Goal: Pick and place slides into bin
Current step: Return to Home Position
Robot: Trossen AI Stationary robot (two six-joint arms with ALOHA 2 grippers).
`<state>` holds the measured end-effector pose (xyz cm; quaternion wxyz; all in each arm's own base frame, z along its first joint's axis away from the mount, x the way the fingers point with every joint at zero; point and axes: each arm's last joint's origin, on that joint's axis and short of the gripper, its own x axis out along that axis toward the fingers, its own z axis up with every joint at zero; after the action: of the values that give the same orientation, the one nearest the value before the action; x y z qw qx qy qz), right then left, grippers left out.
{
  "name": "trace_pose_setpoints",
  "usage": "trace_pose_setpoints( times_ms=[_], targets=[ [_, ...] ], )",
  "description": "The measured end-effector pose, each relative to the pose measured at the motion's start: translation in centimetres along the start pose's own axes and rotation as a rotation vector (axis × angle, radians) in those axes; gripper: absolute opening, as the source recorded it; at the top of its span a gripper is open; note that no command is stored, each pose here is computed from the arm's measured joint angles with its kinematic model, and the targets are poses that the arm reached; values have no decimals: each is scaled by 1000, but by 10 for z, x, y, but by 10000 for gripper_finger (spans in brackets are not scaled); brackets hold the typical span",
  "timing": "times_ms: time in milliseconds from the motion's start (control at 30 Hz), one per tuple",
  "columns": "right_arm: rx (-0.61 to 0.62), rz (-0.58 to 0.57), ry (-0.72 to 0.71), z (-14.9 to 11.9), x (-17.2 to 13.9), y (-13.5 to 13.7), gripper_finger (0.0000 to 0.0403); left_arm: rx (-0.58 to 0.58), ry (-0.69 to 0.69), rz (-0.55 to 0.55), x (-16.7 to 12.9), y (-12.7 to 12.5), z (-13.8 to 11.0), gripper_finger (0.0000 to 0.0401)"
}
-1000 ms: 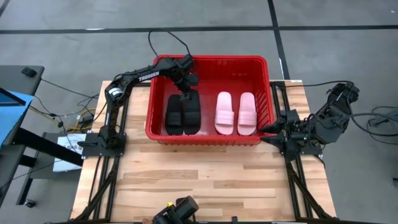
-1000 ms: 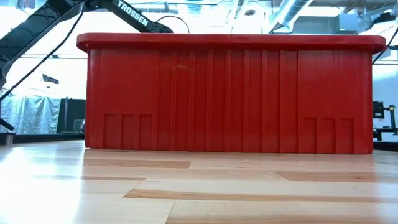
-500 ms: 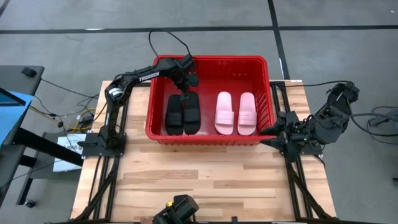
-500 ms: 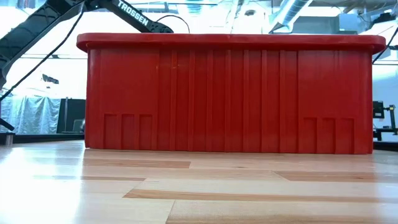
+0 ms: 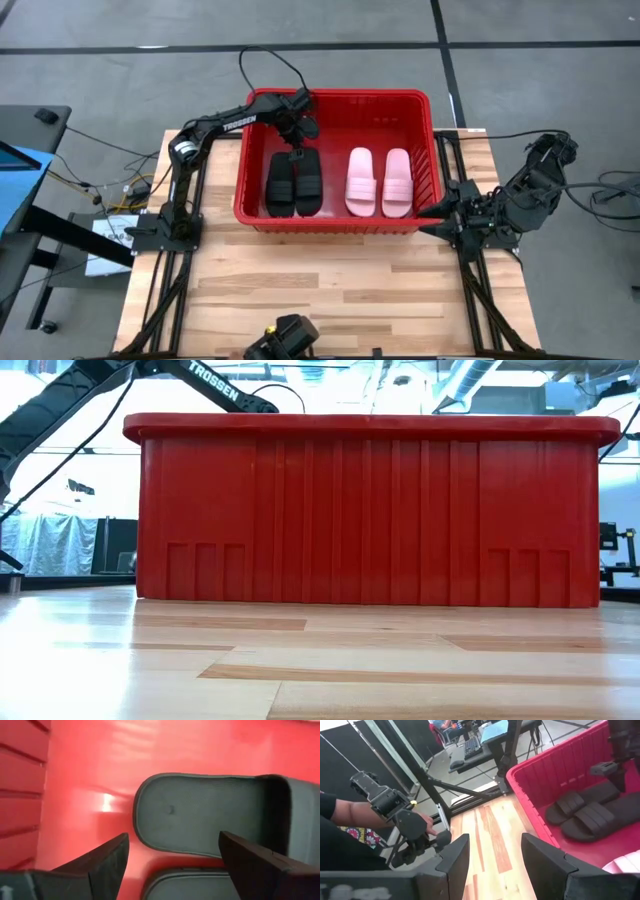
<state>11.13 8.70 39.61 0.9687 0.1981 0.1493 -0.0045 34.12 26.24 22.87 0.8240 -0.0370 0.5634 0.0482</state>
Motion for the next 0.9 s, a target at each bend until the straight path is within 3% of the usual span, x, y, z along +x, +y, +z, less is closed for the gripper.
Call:
trace_pose_setpoints(
  times_ms=[133,233,367,500,667,767,833,900],
  targets=[
    [2,-1,-4,0,0,0,170,-42,-49,-37,-15,-4,1,298],
    [4,-3,-9,1,0,0,169,-52,-148,-92,-44,-12,4,298],
    [17,8,-20,2,0,2,169,-61,-337,-118,-109,-31,4,298],
    [14,8,-16,2,1,2,171,-24,-564,-71,-187,-61,-5,298],
    [13,-23,-13,0,0,0,170,75,-782,-6,-270,-112,-34,298],
    [-118,-18,-108,8,2,7,169,146,-881,-4,-306,-142,-58,298],
    [-218,64,-177,18,1,15,169,184,-942,-16,-323,-160,-78,298],
    [-279,220,-234,27,-2,23,169,190,-1007,-38,-331,-175,-98,298]
  ],
)
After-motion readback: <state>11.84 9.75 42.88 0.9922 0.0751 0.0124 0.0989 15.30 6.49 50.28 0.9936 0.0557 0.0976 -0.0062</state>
